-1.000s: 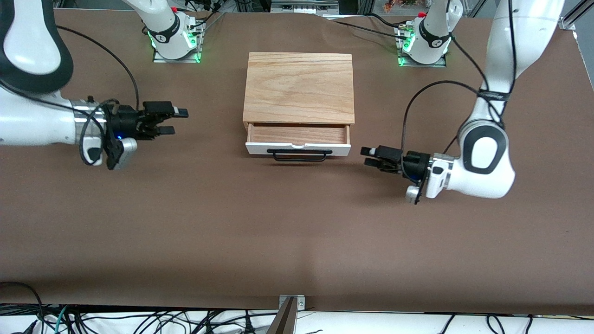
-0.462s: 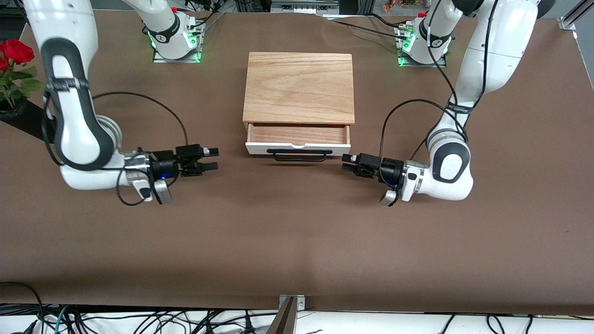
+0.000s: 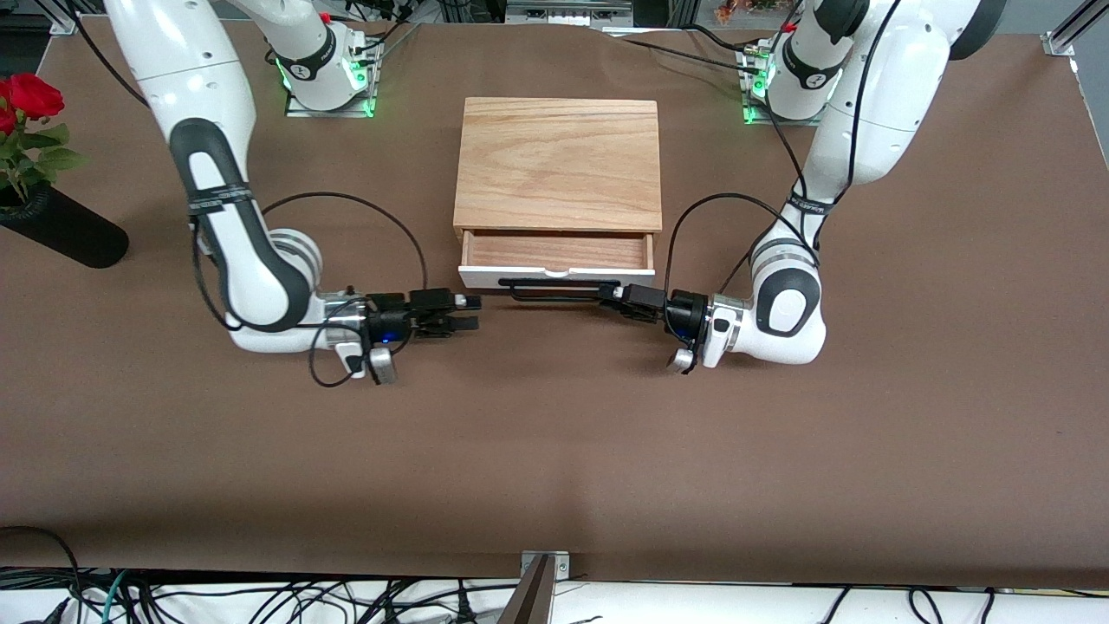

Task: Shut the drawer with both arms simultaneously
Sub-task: 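Move the left gripper while the right gripper reaches the drawer handle, then grip the black drawer handle ends with both grippers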

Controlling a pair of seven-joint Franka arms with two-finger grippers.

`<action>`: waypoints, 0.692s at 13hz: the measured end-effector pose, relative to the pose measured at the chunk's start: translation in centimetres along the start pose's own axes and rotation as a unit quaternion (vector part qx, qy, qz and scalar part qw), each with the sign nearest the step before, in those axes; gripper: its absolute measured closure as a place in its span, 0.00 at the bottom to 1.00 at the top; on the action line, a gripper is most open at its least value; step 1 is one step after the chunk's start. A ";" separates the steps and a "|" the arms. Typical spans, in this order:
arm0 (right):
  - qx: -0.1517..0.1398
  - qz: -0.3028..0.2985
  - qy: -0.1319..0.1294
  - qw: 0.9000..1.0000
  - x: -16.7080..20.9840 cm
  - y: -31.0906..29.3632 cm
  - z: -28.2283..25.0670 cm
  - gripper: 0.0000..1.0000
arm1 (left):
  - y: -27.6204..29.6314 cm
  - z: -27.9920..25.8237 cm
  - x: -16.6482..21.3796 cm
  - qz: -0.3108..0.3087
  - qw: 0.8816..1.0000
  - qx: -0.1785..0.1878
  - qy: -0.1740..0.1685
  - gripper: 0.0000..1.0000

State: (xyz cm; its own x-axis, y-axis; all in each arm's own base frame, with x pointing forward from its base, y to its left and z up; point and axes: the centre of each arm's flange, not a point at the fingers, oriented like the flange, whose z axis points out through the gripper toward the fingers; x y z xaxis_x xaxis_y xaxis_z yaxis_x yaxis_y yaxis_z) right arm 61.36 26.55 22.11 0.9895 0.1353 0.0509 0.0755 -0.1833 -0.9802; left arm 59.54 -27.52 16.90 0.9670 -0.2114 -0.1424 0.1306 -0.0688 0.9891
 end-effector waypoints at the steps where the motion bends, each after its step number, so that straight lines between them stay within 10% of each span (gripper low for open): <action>1: 0.005 -0.006 -0.001 1.000 -0.5 0.5 1.0 0.06 | 0.0 -0.2 0.0 0.000 1.000 0.001 0.001 0.32; 5: 0.021 -0.032 0.005 0.999 -2.3 1.9 2.3 0.23 | -0.8 -0.3 0.0 -0.006 1.000 0.003 0.003 0.76; 9: 0.031 -0.039 0.005 0.999 -4.2 3.2 3.7 0.52 | -1.5 -0.1 -0.2 -0.011 1.000 -0.001 0.002 0.81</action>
State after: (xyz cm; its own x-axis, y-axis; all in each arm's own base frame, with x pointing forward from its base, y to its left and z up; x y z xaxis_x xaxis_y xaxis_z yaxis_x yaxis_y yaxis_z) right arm 56.95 28.97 18.07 0.9822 0.1360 0.1292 0.1448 -0.1117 -0.9831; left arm 59.21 -27.25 15.41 0.9647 -0.2063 -0.1636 0.1519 -0.0710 0.9858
